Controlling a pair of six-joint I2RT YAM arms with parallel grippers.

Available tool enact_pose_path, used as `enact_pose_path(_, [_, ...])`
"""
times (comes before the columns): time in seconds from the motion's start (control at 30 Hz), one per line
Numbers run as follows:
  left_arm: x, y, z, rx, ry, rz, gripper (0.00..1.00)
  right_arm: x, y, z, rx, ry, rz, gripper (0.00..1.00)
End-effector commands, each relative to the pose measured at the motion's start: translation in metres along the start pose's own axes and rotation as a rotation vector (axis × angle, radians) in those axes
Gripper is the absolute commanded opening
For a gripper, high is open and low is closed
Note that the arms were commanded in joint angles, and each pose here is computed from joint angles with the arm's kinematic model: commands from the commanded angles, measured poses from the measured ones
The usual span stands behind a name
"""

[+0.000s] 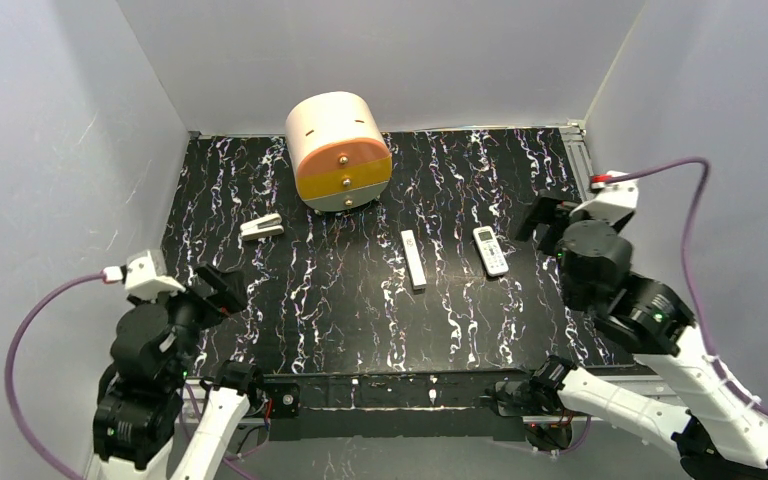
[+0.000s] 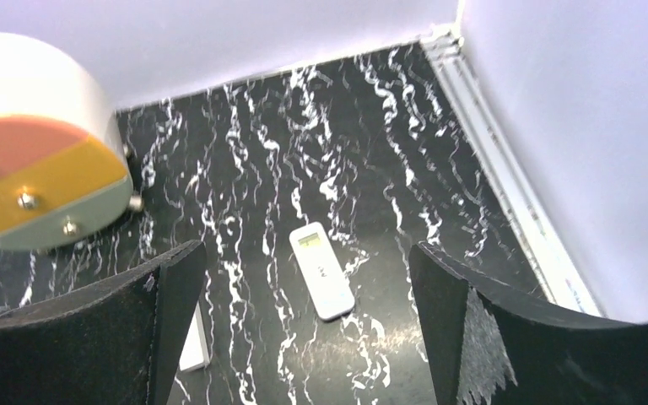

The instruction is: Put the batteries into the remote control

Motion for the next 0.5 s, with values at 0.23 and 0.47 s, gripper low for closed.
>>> enact_pose_path(0.23, [-0.028,0.010,-0.035,-0.059,-0.112,0.067,0.98,-0.072,-0.056,-0.042,0.072,-0.145,0.065,0.99])
enact_pose_path(0.47, [-0.033,0.011,-0.034,-0.088,-0.127,0.065,0.98,-0.076,-0.060,-0.046,0.065,-0.164,0.084,0.99])
Point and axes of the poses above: each gripper's point midway between its finger pads, its own z axis out along the fingers, its own y axis along the line the jaws close on, x = y × z, the point moved 5 cm from there along -z, back along the fingers, and after that the axes turned 10 degrees about -z, right-handed, at the moved point
